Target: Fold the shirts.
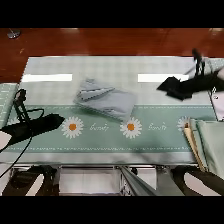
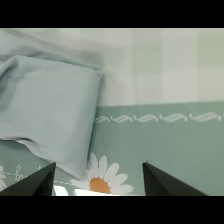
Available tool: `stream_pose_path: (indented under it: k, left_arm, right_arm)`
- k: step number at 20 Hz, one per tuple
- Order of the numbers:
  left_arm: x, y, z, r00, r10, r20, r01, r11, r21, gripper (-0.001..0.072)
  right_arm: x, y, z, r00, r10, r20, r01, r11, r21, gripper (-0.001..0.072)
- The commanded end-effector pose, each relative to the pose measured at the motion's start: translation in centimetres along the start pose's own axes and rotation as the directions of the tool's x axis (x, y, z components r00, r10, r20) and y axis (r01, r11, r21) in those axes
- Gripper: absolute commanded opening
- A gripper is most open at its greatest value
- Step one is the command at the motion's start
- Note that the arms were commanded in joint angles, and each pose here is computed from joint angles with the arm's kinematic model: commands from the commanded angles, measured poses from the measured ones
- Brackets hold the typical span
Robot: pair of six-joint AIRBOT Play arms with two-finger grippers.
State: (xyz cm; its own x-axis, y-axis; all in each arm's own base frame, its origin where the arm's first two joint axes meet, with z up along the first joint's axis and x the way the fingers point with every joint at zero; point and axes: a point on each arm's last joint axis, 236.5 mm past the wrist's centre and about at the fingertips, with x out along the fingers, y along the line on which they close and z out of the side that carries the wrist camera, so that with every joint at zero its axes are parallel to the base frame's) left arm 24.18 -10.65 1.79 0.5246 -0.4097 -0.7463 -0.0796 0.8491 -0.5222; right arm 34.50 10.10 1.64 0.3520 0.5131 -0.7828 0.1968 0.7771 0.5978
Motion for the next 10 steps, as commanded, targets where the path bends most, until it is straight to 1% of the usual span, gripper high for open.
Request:
stream_pose_path:
  k: [1,5,7,10]
  left_arm:
    - [0.0,-0.1,0.3,1.0,-0.004,0.013,0.004,1.0,0.009,0.0021]
    - [0.0,-0.1,0.5,1.0,-0.004,0.02,0.004,1.0,0.01,0.0021]
    - [0.0,-0.1,0.5,1.0,-0.004,0.02,0.004,1.0,0.01,0.0021]
    - [0.0,-0.1,0.5,1.0,-0.004,0.02,0.004,1.0,0.01,0.0021]
  right_arm:
    - [5.3,-4.1,-6.0,0.997,0.068,0.035,-0.075,0.966,0.246,0.0619]
    - [10.1,-0.7,-7.9,0.984,0.128,-0.123,-0.102,0.975,0.198,0.0619]
    - [12.5,0.8,-7.9,0.975,0.125,-0.181,-0.097,0.983,0.153,0.0619]
    - [15.5,3.5,-7.0,0.956,0.166,-0.243,-0.129,0.979,0.16,0.0619]
